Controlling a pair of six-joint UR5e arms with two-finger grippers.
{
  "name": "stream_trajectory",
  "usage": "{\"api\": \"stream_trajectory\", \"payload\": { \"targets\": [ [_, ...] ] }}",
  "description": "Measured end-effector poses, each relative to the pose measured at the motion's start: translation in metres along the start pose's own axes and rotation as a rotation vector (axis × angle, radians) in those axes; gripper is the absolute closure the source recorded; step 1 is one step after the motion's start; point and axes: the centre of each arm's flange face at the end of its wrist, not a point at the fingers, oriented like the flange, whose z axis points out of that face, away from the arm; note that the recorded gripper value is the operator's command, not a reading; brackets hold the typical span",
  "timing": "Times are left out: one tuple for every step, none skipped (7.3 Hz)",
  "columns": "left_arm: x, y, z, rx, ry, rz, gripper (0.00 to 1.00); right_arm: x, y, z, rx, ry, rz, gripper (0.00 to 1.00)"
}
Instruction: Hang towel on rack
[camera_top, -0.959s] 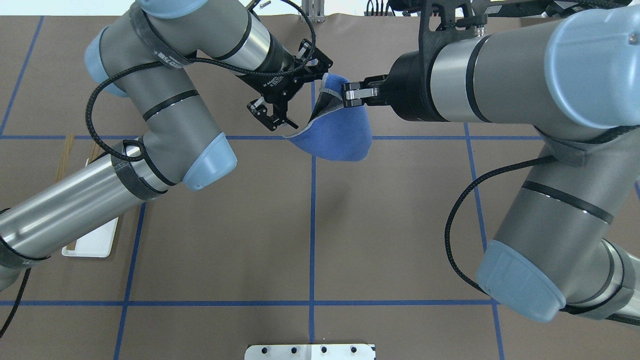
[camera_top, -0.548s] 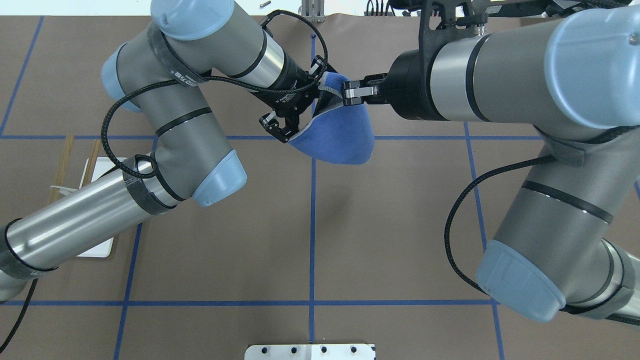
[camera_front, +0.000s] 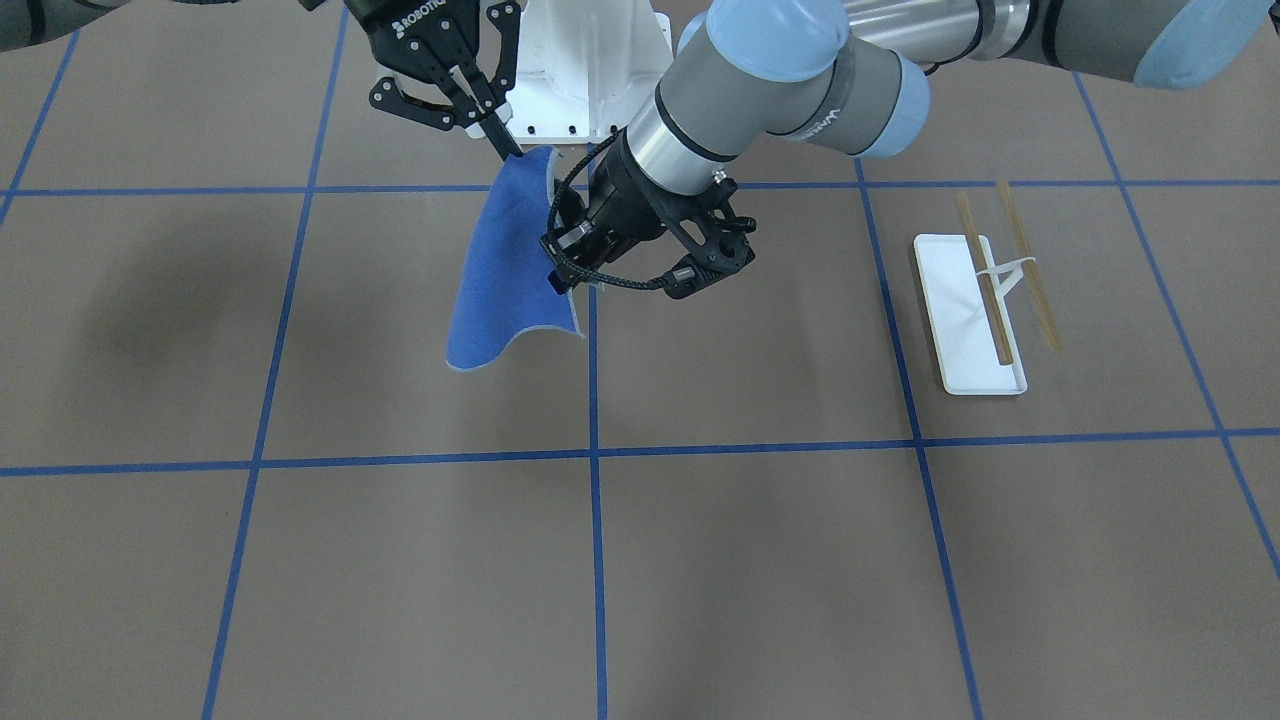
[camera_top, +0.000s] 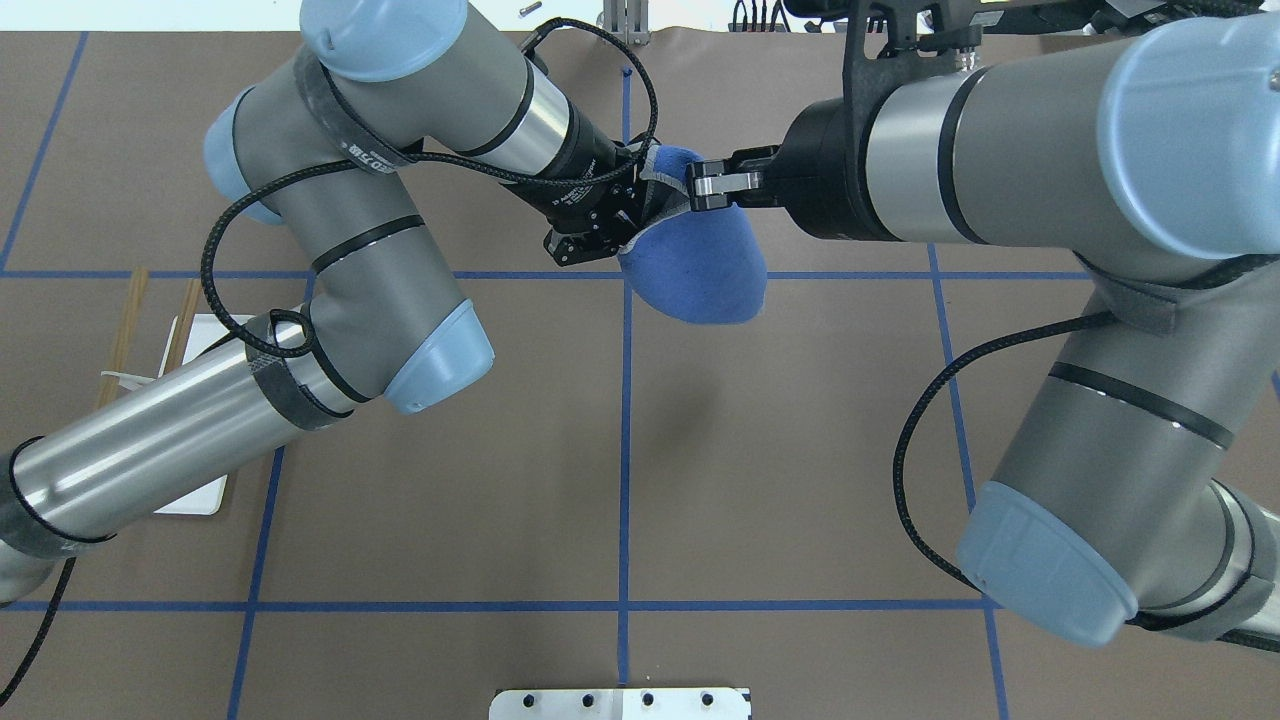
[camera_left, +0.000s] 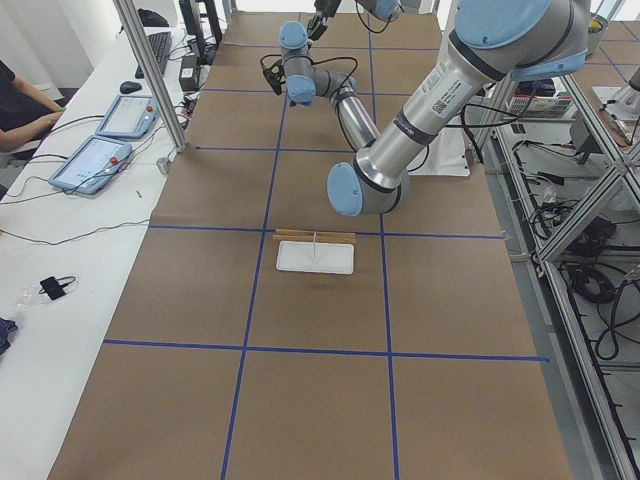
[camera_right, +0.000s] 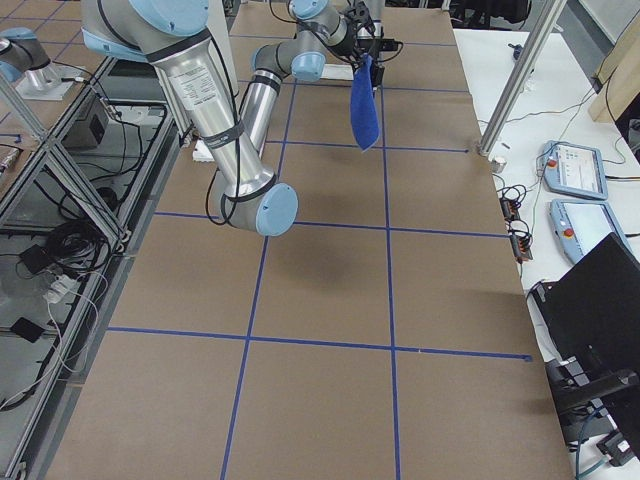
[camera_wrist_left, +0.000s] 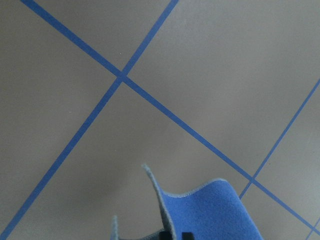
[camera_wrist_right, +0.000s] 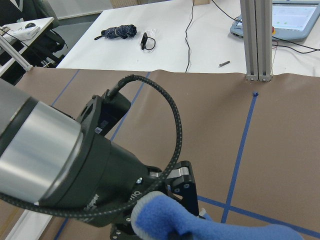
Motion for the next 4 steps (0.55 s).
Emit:
{"api": "stream_trajectory", "payload": {
  "targets": [
    [0.0, -0.002, -0.001, 0.002, 0.002, 0.0, 1.0, 0.001, 0.001, -0.001, -0.001, 0.001, -0.003, 1.0],
    [0.001, -0.003, -0.003, 0.006, 0.005, -0.002, 1.0, 0.002, 0.001, -0.001, -0.001, 0.001, -0.005, 0.86],
    [0.003, -0.009, -0.008, 0.015, 0.01, -0.012, 1.0, 0.003, 0.003, -0.005, -0.007, -0.004, -0.002, 0.01],
    [0.005, -0.017, -0.016, 0.029, 0.018, -0.03, 1.0, 0.005, 0.007, -0.009, -0.019, -0.008, 0.004, 0.0]
  ]
}}
